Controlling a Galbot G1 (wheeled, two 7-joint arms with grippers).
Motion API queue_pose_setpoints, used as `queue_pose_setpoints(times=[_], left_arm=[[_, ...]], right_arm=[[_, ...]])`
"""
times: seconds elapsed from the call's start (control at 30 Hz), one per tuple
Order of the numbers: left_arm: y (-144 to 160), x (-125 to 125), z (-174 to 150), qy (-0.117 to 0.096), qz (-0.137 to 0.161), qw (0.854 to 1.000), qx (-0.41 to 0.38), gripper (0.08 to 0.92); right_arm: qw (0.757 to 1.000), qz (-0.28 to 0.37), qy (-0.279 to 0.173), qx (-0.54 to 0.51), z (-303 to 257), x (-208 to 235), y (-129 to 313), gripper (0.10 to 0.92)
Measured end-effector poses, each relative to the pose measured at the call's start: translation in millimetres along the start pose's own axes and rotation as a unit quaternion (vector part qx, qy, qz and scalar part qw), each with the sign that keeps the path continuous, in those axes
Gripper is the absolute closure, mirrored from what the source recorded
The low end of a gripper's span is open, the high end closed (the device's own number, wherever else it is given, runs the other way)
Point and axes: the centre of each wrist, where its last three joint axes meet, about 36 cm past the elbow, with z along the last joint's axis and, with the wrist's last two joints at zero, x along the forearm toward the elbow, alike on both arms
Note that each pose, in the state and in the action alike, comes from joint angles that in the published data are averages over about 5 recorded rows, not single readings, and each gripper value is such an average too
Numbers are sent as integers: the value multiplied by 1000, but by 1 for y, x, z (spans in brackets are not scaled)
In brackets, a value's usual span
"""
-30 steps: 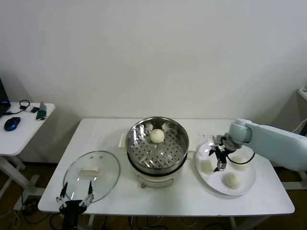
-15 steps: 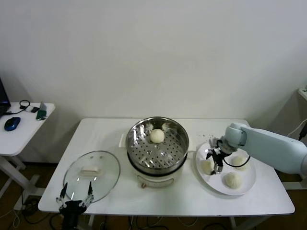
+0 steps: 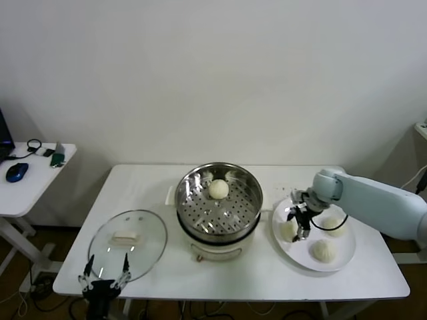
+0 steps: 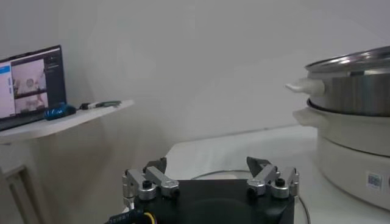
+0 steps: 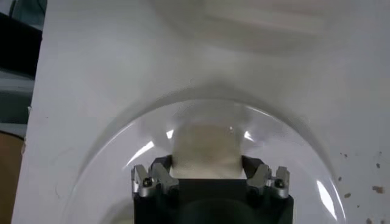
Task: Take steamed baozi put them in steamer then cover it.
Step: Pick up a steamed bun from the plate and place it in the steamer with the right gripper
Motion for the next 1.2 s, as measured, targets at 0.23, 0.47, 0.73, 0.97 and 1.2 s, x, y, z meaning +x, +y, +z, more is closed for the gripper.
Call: queue_pose_setpoints(times=[0.23,0.47,0.73,0.97,1.2], left_arm=[[-3,1,-2,-1,1,1000,2,177],[-6,1,-6,-3,4,1000,5,177],[-12,1,-8,-3,12,1000,7,177],[-14,1,-12,-8,20,1000,2,177],[-12,5,-13,-9,22,1000,-2,177]], right_arm=[[1000,15,-9,-7,-2,32,-11,267],[998,47,-29,-10,-17,105,-38,267],[995,79,-56,1,-61,188,-58,267],[992,91,-80,19,-121,217,-65,267],[991,83,-93,47,-189,208,-66,267]])
